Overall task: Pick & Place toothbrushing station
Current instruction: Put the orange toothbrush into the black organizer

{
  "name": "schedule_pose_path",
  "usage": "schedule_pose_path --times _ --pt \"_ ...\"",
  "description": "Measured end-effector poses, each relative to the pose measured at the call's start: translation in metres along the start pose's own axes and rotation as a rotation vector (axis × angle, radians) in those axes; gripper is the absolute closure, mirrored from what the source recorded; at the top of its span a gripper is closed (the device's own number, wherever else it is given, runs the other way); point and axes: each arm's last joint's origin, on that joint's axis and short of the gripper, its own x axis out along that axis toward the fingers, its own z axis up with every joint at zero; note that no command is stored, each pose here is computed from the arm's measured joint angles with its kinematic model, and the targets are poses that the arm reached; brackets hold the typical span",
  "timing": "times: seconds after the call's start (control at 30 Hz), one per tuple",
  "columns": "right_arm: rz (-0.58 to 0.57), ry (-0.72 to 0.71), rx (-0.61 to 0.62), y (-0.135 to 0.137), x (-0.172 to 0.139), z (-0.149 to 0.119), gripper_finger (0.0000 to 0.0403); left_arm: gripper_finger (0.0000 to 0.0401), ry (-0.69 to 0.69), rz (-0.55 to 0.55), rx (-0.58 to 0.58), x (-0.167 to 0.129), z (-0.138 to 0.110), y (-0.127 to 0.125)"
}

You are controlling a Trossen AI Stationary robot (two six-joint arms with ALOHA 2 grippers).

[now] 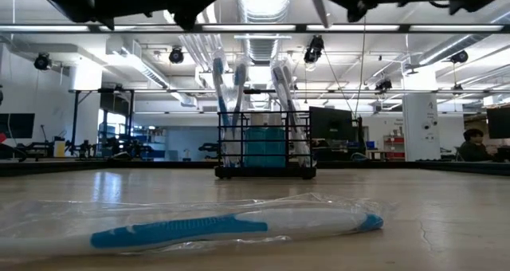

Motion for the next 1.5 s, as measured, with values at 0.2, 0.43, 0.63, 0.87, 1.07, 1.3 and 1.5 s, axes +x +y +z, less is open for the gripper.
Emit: schedule_pose_path --times 0.2,0.43,0.63,0.87,1.07,1.3,1.5 --pt "0.049 -0.016 0.015 -0.011 0.032 0.000 0.0378 0.0198 0.024 -0.013 0.000 0.011 -0.005 0.003" --pt "0.077 0.048 0.024 -0.017 0.067 -0.012 0.0378 0.0197 0.039 -0.019 0.001 0.020 -0.010 0.005" --pt "0.065 0.067 0.031 -0.020 0.089 -0.016 0.0378 0.0197 0.030 -0.029 -0.005 0.028 -0.006 0.005" --pt "0.084 0.054 0.033 -0.021 0.101 -0.013 0.0378 0.0197 0.023 -0.042 0.000 0.029 -0.005 0.002" --pt "0.077 0.056 0.045 -0.023 0.103 -0.013 0.0378 0.0197 0.020 -0.055 0.000 0.030 -0.005 0.000" --pt "0.092 0.054 0.048 -0.022 0.111 -0.013 0.0378 0.0224 0.014 -0.059 0.002 0.030 -0.004 -0.001" --pt "0.091 0.048 0.049 -0.023 0.109 -0.011 0.0378 0.0320 0.012 -0.059 0.012 0.030 -0.004 -0.001"
